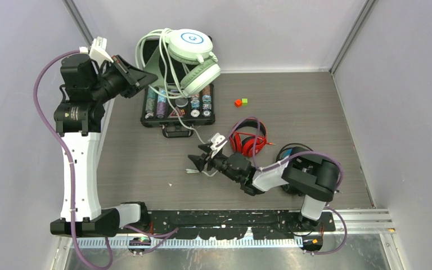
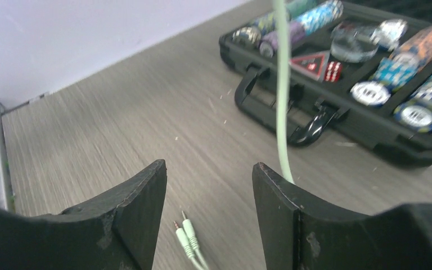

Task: Wrap the headphones
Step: Wrap the headphones cable around the headphones.

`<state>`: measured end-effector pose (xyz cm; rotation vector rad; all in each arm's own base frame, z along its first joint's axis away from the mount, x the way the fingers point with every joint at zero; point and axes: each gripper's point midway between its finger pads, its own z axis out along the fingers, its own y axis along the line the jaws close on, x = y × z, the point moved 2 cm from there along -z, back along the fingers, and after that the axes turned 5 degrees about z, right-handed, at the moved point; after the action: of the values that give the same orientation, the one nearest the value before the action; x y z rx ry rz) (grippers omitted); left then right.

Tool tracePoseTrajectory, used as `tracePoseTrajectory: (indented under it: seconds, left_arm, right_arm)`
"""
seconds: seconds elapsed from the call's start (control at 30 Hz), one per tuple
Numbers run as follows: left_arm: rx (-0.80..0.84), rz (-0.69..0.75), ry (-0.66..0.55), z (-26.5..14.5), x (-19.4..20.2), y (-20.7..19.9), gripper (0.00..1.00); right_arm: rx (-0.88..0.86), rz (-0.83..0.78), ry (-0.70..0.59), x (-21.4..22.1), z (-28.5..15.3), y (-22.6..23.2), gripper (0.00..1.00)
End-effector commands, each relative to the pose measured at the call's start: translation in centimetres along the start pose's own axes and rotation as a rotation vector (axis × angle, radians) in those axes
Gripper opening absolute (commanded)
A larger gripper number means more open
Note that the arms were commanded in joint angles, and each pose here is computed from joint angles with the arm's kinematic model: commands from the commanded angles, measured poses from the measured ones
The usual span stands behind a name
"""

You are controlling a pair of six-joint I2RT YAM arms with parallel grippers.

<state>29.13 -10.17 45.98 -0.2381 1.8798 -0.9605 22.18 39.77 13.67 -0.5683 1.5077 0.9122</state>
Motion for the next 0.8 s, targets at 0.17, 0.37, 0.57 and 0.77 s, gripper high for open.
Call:
tracePoseTrajectory:
  seconds: [0.17,0.37,0.57,0.77]
  left_arm:
    - [0.075,0.074,-0.081,-2.2,-1.6,-3.3,0.0]
    - [0.078,0.078,-0.091,-2.3,-1.9,-3.5,0.0]
    - [0.088,0.076,-0.096,-2.4,-1.9,-3.8,0.0]
    - [0.086,0.079,-0.107,-2.6,-2.1,-3.9,0.0]
  right_arm:
    - [-0.068,-0.073,-0.163,-8.5,-2.2,1.4,0.62]
    - [-0.088,-0.052,-0.174,-10.6,-4.0,1.9,0.61]
    - [-0.082,-0.13,-0.141,-10.4,-3.4,1.1,0.66]
    - [-0.19,-0.115,-0.063,-8.6,-1.5,1.3,0.7]
